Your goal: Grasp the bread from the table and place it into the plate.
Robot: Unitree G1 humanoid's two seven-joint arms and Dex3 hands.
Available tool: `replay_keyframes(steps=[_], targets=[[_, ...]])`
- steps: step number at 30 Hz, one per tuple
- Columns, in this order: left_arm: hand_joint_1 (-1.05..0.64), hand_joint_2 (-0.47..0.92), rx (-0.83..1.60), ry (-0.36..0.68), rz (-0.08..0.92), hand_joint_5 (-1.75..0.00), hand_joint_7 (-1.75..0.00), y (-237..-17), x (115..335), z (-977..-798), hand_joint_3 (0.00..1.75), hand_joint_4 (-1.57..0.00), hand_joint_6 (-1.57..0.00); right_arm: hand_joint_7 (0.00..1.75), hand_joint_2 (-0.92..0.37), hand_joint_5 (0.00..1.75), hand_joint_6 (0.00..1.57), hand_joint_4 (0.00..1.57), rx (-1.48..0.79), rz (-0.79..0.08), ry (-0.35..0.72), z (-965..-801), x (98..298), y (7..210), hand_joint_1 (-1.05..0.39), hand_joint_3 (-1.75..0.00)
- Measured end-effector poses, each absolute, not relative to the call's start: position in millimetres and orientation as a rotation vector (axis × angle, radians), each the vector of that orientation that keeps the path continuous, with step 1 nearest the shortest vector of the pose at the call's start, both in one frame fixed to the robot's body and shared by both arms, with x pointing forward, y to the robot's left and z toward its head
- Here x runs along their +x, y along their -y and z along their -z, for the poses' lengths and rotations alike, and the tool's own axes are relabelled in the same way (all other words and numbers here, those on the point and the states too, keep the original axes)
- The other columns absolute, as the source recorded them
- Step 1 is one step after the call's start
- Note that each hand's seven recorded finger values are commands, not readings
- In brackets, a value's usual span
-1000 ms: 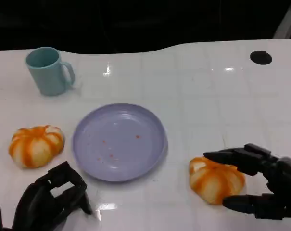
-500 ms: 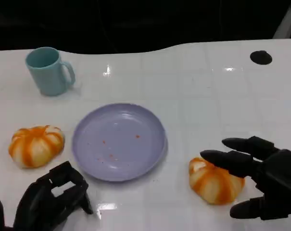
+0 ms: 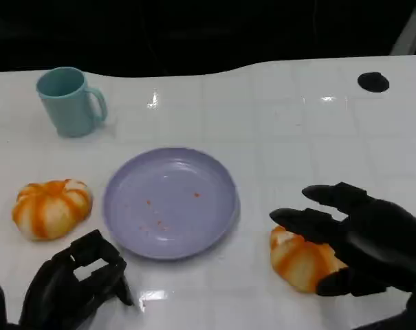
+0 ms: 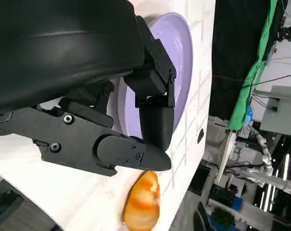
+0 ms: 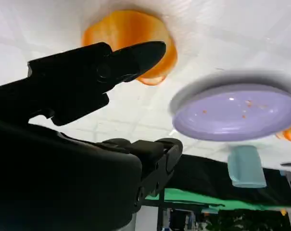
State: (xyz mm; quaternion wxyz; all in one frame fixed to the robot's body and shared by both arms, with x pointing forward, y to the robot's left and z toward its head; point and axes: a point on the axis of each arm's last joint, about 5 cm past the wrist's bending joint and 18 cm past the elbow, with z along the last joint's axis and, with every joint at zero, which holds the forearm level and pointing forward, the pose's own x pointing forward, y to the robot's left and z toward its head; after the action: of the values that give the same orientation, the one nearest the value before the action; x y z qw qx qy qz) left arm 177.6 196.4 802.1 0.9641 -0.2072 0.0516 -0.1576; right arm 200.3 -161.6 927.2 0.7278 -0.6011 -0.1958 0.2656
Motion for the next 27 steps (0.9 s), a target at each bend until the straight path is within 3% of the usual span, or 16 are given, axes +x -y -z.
replay_keyframes(steps=[7,27], targets=[[-0.5,0.92,-0.424,-0.103,0.318,-1.69,-1.4,-196,178,-802.1,0.16,-0.77,-0.7,0.01,-0.78,0.23,0.36,0.14,-1.37,-0.601,0.4,-923.8,210,155,-0.52,0.0],[-0.51,0.92,-0.426,-0.105,0.319,-1.69,-1.4,-196,177,-802.5,0.15,-0.78,-0.71,0.01,-0.82,0.15,0.36,0.17,-1.461,-0.724,0.216,-915.7,214,150,-0.53,-0.01]])
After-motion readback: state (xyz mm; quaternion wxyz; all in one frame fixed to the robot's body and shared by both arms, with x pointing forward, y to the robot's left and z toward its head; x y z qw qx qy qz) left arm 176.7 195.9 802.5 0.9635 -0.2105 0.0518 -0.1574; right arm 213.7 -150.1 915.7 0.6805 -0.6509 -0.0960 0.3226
